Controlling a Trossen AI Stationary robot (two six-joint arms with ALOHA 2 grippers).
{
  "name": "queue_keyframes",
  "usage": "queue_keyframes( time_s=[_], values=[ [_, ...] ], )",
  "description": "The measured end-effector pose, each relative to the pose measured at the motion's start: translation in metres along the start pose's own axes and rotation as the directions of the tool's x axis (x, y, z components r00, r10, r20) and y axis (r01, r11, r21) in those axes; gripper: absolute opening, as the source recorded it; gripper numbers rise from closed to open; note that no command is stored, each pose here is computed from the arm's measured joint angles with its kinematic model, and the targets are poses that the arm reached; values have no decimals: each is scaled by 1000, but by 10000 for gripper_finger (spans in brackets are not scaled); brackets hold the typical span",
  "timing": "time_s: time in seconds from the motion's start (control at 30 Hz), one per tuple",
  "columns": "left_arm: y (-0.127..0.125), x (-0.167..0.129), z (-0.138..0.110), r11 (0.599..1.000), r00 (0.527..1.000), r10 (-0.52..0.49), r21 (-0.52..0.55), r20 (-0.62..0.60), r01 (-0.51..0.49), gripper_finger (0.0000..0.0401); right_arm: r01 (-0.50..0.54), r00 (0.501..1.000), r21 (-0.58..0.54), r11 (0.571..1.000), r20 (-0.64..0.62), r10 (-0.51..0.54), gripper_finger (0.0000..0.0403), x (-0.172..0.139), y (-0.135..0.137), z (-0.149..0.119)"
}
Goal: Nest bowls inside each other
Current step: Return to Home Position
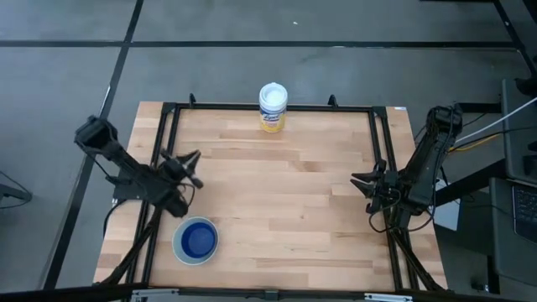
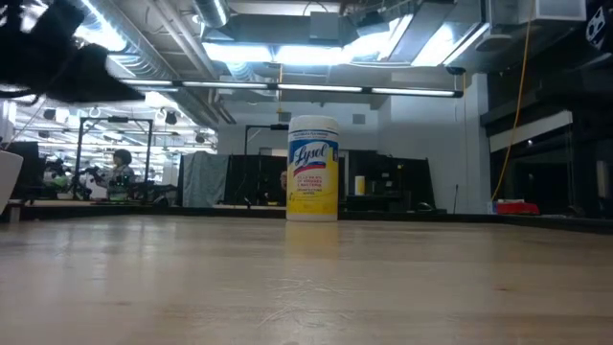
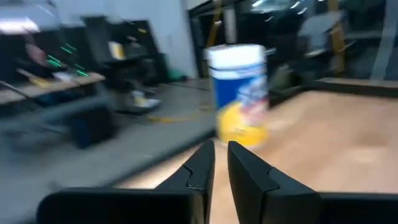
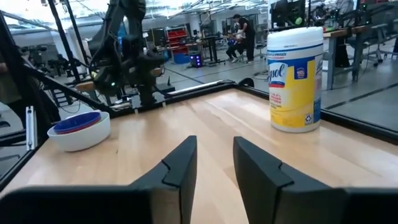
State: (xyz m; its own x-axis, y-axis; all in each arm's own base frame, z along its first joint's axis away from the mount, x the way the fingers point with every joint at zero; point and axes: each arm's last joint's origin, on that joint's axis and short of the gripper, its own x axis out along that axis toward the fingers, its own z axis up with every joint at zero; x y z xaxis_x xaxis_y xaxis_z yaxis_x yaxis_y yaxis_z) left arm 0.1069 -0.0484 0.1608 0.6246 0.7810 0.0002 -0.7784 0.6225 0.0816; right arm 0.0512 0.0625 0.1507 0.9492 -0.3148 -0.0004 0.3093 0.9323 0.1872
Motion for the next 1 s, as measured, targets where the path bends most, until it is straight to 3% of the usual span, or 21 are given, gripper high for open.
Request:
queue_keyframes(
  time_s=[0.1, 0.27, 0.4, 0.53, 0.63, 0.73, 0.83, 1.0],
  values=[
    [3, 10, 29, 992, 996, 84, 98, -5, -83, 25, 3, 1000, 14, 1000, 1, -3, 112, 0, 2, 0],
    [11, 21, 42, 969, 982, 190, 162, -14, -186, 3, 4, 1000, 31, 1000, 1, -4, 114, 0, 3, 0],
    [14, 21, 30, 981, 981, 193, -27, -15, -193, 2, 18, 1000, 63, 998, 3, -18, 110, 2, 7, -1],
    [-7, 9, 5, 978, 997, 72, -194, -7, -72, 2, 52, 998, 140, 989, 10, -54, 105, 5, 12, -3],
    [-22, -5, 1, 958, 999, -33, -285, -2, 31, 2, 77, 996, 222, 972, 16, -82, 105, 8, 17, -5],
    [-40, -16, 22, 934, 995, -101, -344, 8, 97, 2, 96, 994, 294, 951, 21, -107, 110, 11, 23, -6],
    [-48, -16, 58, 943, 996, -92, -321, -15, 82, 2, 112, 992, 332, 937, 25, -127, 114, 14, 29, -6],
    [-55, -1, 133, 994, 987, 4, -111, -158, -22, 2, 142, 987, 319, 937, 31, -160, 112, 20, 47, 12]
  ],
)
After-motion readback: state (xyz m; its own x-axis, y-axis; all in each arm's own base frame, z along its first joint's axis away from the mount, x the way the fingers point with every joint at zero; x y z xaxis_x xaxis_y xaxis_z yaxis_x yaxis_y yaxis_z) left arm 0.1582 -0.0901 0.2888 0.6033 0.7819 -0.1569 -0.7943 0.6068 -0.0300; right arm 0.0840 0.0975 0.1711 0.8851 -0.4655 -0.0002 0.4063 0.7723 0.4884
